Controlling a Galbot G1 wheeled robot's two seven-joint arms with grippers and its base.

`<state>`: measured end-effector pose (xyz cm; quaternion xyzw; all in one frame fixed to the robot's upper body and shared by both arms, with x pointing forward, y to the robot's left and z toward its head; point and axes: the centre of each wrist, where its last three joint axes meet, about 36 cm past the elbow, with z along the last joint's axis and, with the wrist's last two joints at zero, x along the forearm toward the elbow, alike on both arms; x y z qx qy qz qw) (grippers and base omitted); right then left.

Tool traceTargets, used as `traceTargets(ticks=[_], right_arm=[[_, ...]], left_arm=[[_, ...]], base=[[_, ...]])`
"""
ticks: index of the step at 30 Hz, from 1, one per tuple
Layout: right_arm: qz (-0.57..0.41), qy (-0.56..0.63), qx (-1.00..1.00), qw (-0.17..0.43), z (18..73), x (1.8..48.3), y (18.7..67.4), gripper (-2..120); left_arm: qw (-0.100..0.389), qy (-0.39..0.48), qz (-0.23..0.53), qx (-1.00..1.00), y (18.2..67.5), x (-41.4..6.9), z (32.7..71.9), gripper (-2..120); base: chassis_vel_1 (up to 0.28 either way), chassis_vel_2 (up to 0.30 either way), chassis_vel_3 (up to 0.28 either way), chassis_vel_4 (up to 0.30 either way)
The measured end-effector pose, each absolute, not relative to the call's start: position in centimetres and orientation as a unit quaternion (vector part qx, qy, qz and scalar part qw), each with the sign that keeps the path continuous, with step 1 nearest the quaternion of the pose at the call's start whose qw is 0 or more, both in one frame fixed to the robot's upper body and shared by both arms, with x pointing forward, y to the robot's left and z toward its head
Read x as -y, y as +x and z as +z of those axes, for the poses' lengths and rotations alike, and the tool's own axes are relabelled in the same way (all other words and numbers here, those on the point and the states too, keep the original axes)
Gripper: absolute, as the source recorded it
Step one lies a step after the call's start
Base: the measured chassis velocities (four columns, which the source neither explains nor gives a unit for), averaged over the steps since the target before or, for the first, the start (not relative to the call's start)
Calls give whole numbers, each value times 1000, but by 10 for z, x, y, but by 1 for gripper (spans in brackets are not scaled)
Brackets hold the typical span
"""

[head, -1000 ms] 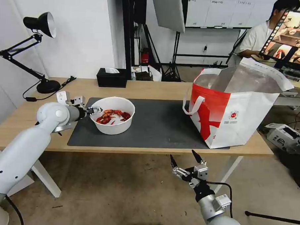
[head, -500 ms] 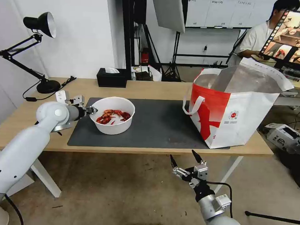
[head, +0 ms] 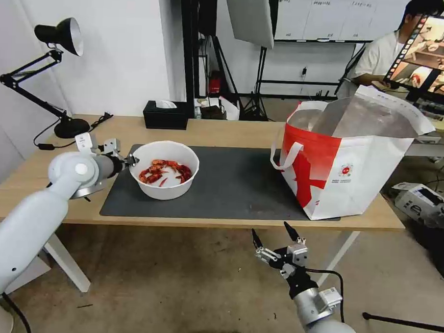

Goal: Pick up the trash from the table and place it into the takeout bag.

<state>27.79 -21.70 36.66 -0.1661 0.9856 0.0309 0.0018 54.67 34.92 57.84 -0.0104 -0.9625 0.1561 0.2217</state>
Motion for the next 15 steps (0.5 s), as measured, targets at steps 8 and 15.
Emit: traceTargets(ticks=[8, 15], right_arm=[[31, -166, -986, 2, 367, 217, 278, 100], [31, -166, -986, 2, 367, 217, 278, 100]], left_arm=[[90, 3, 106, 990, 532, -342, 600, 0], [-1, 51, 67, 996, 523, -336, 589, 0]], base=[[0, 0, 0, 0], [0, 0, 0, 0]])
